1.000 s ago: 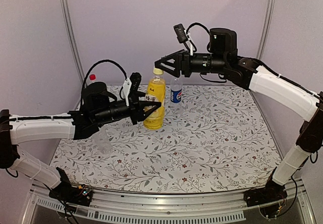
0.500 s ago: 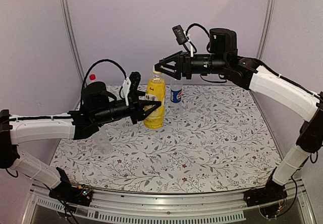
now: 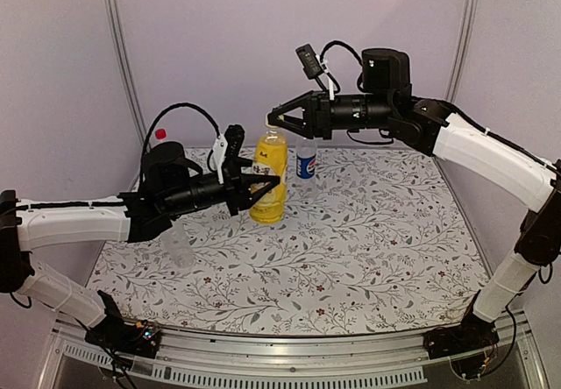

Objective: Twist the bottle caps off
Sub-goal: Unscrew the bottle cap from the plastic bottle.

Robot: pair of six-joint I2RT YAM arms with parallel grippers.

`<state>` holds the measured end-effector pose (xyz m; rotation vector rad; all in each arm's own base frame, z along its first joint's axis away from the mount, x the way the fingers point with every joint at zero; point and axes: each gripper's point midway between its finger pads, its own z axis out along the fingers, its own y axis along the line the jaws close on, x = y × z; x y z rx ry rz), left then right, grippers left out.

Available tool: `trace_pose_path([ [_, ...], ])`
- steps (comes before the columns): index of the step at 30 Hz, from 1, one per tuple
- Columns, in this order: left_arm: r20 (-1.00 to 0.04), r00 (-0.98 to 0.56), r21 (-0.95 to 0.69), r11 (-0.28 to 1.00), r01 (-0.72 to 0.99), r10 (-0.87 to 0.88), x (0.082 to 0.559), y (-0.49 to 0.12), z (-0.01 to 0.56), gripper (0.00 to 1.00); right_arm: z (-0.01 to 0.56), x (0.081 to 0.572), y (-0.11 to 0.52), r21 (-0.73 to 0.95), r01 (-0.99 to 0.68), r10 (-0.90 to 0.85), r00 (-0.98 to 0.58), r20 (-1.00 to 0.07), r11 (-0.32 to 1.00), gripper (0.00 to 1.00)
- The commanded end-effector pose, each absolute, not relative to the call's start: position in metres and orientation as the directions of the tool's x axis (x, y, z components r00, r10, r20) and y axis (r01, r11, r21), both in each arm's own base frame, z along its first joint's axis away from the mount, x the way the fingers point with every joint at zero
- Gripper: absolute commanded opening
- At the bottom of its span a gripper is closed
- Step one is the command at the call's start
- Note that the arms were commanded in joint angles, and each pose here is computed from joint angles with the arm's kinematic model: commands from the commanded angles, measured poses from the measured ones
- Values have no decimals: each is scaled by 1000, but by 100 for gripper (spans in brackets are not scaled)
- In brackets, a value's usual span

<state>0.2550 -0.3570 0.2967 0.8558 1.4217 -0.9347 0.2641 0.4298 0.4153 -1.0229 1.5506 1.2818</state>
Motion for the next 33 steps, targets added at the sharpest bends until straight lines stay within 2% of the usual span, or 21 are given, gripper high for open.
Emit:
trace_pose_path([
  [1, -998, -48, -57, 419, 906, -32, 259, -354, 302, 29, 428, 259, 432, 266, -957, -53, -274, -960, 114, 33],
  [10, -999, -46, -54, 408, 911, -27, 258, -355, 301, 28, 423, 257, 434, 272, -958, -70, -279, -958, 95, 19],
  [14, -999, -23, -31, 292, 956, -31, 238, -360, 307, 28, 418, 249, 434, 241, -969, -102, -245, -964, 53, 1],
  [15, -999, -8, -17, 238, 971, -40, 229, -361, 311, 29, 418, 246, 433, 231, -972, -113, -233, -966, 36, 0],
  [20, -998, 18, 22, -85, 996, -52, 179, -360, 319, 30, 413, 210, 426, 127, -979, -175, -99, -980, -159, 0],
  [23, -999, 9, 18, -201, 979, -49, 164, -356, 320, 29, 410, 189, 420, 88, -954, -174, -39, -984, -286, 0],
  [28, -999, -9, 2, -283, 959, -39, 153, -355, 316, 29, 405, 169, 415, 93, -901, -166, -24, -986, -424, 0],
  [33, -999, -14, -5, -229, 973, -37, 163, -357, 316, 27, 402, 184, 422, 101, -930, -190, -34, -981, -355, 0],
])
